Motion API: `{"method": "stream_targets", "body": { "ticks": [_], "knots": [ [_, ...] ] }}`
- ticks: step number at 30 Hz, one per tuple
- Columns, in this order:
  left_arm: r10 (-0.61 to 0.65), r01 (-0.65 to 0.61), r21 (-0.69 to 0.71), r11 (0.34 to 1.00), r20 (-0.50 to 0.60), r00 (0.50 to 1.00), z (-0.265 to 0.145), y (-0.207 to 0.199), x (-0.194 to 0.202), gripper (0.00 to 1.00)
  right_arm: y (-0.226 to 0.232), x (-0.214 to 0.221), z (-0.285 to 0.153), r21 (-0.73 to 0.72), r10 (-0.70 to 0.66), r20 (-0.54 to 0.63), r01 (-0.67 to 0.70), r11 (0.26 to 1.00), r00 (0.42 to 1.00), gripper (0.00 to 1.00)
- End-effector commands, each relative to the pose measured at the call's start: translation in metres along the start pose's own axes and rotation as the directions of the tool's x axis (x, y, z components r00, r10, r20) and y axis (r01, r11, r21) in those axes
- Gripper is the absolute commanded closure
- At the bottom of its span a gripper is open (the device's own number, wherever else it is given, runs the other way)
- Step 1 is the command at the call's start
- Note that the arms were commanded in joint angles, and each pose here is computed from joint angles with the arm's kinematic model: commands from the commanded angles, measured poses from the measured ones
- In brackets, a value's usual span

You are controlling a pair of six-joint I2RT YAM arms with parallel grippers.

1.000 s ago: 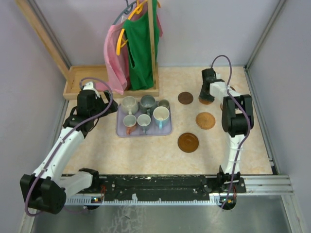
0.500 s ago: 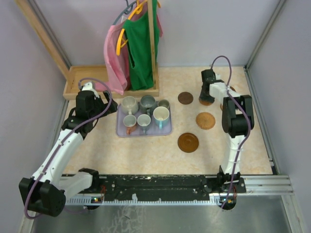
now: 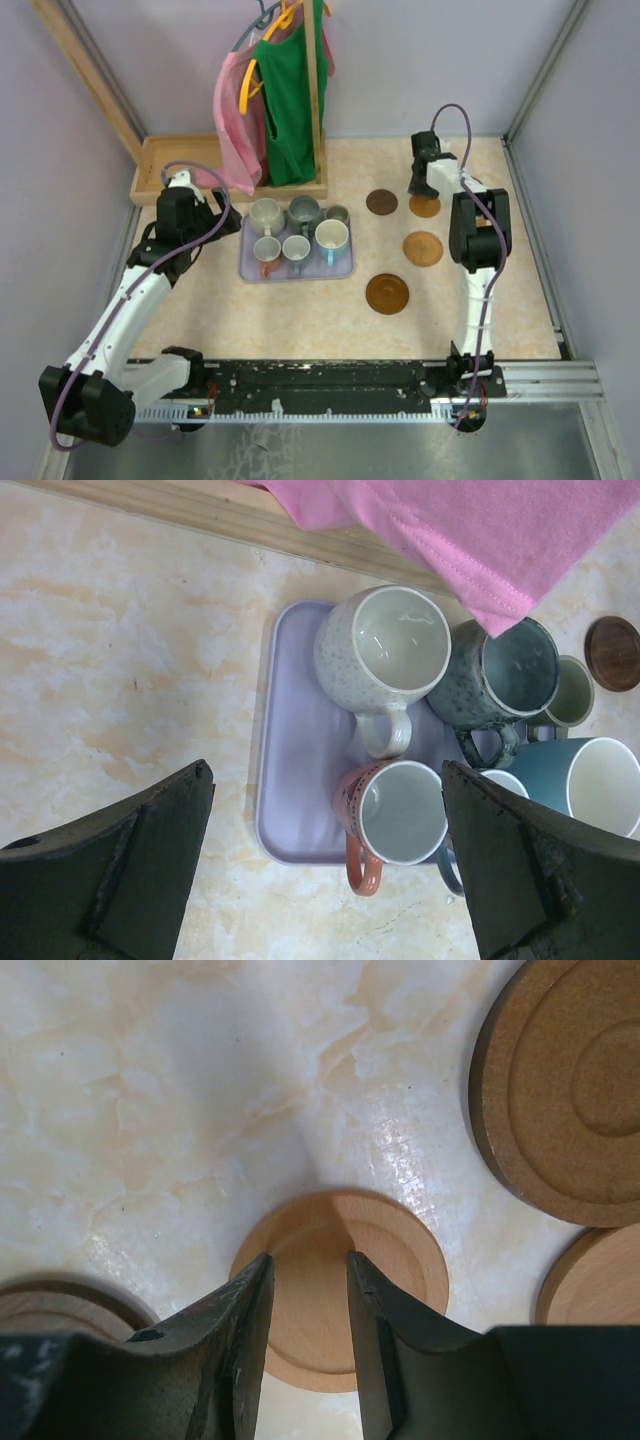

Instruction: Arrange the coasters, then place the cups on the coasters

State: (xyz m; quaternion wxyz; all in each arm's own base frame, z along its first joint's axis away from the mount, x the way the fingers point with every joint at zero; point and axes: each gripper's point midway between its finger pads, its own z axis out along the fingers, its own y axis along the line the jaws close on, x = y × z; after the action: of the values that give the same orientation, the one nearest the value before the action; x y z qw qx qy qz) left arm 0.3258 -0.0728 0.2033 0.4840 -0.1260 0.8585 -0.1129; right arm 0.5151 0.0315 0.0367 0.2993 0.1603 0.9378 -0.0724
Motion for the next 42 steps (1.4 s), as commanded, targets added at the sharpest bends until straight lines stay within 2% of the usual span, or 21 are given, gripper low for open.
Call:
{"method": "stream_targets", "body": {
  "ticks": [1, 14, 22, 30, 42],
  "knots": [
    [0.016, -0.016, -0.005, 1.000, 0.015, 1.000, -0.001, -0.001, -0.007, 0.00, -0.003, 0.007, 0.014, 0.032, -0.024, -0.044, 0.025, 0.999, 0.999, 0.63],
    [0.011, -0.011, -0.011, 1.000, 0.000, 1.000, 0.008, -0.001, -0.003, 0.00, -0.001, 0.000, 0.017, 0.027, -0.030, -0.035, 0.031, 0.999, 0.999, 0.63],
    [0.022, -0.022, -0.015, 1.000, 0.020, 1.000, 0.007, -0.001, -0.009, 0.00, -0.005, -0.041, -0.026, 0.007, 0.024, 0.074, -0.025, 1.000, 0.997, 0.63],
    [0.020, -0.020, -0.002, 1.000, 0.022, 1.000, 0.006, -0.003, -0.009, 0.00, -0.045, -0.054, -0.026, 0.101, 0.096, 0.101, -0.106, 0.989, 0.990, 0.62],
    [0.026, -0.026, -0.007, 1.000, 0.034, 0.999, 0.005, -0.001, -0.011, 0.00, -0.088, -0.073, -0.015, 0.137, 0.193, 0.151, -0.214, 0.967, 0.969, 0.63]
  ]
}}
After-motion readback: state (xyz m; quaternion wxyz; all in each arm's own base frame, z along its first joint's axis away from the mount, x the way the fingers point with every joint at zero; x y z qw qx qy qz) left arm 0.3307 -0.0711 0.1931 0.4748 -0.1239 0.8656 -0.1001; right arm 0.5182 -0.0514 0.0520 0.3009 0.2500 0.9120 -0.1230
